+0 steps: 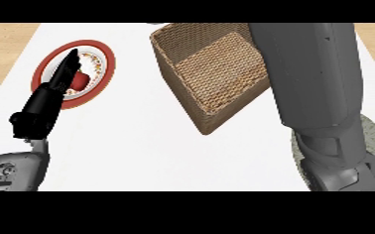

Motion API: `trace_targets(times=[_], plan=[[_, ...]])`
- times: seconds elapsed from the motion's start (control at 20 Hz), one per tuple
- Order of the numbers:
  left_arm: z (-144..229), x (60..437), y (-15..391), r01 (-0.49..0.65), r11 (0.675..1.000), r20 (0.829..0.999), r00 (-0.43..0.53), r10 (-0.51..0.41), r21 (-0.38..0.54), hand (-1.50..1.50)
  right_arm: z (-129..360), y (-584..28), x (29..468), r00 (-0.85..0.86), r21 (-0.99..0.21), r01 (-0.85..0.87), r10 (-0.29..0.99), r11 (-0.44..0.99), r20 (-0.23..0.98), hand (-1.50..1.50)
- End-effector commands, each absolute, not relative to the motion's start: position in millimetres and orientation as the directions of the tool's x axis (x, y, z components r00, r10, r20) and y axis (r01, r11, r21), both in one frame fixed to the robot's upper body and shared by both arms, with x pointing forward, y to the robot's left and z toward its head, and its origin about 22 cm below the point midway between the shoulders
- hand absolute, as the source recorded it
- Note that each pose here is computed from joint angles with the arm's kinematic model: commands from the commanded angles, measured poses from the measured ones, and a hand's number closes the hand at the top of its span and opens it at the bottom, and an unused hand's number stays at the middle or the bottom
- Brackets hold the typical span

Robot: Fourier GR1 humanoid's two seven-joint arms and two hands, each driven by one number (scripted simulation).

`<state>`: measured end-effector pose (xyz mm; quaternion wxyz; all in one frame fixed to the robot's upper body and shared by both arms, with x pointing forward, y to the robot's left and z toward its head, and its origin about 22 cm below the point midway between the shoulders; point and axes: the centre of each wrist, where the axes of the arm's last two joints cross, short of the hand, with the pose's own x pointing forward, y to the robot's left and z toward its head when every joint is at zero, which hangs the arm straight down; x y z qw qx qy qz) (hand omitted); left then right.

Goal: Pick the can from the placemat and place it in the basket

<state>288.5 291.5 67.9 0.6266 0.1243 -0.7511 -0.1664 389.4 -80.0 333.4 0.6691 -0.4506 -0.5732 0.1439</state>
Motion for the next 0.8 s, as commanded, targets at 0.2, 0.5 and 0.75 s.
trace_targets(times=[0.2, 0.5, 0.75], plan=[[80, 286, 297, 0.002, 0.911, 0.898, -0.173, -0.405, 0.411, 0.00, 314, -89, 415, 0.565, -0.928, 0.130, 0.744, 0.348, 0.358, 1.50], [66, 291, 282, 0.018, 0.919, 0.906, -0.176, -0.386, 0.395, 0.00, 311, -82, 423, 0.548, -0.954, 0.001, 0.797, 0.301, 0.252, 1.50], [78, 289, 298, 0.010, 0.911, 0.898, -0.177, -0.403, 0.411, 0.00, 321, -59, 407, 0.511, -0.905, -0.018, 0.782, 0.424, 0.356, -1.50]])
